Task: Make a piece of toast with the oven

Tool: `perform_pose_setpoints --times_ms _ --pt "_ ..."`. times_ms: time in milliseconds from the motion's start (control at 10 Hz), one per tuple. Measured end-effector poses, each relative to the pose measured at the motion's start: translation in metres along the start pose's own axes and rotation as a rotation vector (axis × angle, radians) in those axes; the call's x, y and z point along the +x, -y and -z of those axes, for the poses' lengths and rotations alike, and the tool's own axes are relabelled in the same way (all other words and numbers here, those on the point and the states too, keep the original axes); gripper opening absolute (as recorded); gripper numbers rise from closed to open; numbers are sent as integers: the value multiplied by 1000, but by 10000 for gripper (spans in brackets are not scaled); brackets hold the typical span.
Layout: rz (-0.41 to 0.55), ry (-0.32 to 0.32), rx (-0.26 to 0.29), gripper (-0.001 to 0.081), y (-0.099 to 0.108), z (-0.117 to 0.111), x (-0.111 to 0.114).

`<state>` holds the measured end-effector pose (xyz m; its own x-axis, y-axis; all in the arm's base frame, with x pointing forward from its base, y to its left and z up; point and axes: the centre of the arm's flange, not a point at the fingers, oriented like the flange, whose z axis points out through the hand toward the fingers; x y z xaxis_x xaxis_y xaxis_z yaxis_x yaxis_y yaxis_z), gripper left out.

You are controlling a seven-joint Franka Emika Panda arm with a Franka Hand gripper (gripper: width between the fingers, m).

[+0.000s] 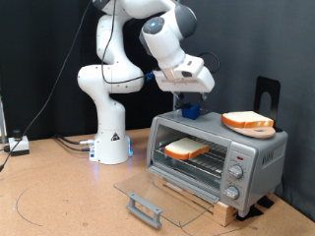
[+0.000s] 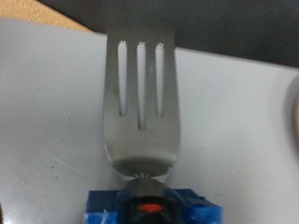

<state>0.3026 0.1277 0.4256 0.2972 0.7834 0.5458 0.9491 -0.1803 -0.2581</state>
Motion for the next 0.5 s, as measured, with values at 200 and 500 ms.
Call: perform_pose_setpoints --times_ms 200,500 --pt "20 -37 -12 807 6 23 5" --pt "15 -26 -83 807 -4 30 -4"
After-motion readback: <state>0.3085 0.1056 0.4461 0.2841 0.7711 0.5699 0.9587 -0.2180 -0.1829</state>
